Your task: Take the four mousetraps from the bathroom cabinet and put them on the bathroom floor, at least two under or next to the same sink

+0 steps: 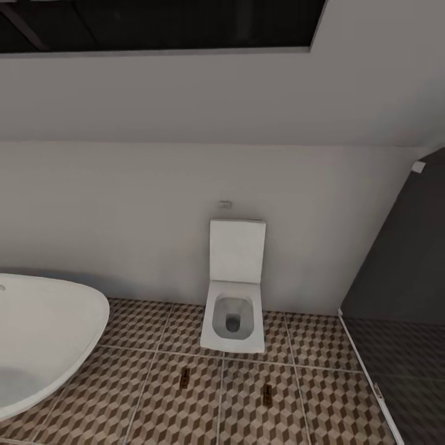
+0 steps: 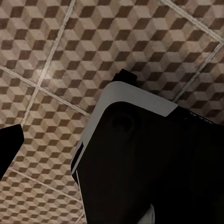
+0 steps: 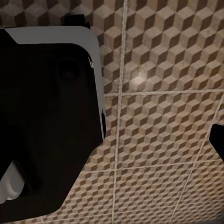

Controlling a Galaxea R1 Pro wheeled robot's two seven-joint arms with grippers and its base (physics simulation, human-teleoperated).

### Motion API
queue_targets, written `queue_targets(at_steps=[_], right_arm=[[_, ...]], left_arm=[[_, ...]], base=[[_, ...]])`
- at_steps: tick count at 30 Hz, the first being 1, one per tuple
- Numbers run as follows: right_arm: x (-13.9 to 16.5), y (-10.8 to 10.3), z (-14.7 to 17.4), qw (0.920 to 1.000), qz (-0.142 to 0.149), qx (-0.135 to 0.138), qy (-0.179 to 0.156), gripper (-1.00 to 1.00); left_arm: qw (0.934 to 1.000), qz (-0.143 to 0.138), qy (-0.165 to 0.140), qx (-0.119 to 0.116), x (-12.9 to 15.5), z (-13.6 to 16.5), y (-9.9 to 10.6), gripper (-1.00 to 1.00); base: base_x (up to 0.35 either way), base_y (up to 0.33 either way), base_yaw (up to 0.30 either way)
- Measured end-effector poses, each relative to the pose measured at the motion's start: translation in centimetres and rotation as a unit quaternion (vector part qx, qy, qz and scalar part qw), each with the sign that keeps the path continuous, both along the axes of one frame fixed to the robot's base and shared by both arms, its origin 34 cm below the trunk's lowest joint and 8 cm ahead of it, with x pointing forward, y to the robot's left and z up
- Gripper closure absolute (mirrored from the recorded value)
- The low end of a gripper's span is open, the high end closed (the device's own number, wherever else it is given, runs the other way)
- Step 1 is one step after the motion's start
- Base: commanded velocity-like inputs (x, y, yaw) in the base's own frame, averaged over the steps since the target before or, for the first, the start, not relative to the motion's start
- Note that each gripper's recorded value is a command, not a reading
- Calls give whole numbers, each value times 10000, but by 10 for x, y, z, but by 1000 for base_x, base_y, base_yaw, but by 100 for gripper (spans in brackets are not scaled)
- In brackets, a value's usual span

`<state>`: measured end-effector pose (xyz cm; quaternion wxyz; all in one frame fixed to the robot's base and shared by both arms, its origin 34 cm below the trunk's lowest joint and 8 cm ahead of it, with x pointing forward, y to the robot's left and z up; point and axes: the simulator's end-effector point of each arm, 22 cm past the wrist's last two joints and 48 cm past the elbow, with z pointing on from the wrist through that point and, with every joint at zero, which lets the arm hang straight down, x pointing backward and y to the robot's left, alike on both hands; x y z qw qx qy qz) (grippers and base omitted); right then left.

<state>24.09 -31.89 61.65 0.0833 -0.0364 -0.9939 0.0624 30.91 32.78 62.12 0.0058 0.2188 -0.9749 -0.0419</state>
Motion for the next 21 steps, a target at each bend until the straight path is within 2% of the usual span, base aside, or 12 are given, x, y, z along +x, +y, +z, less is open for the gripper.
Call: queue_targets(at_steps=[21], right_arm=[[-3,0,5,10000,0,0,2,-100]], left_arm=[[10000,-1,-2,-3,-3,5,0,-100]], base=[[0,0,0]])
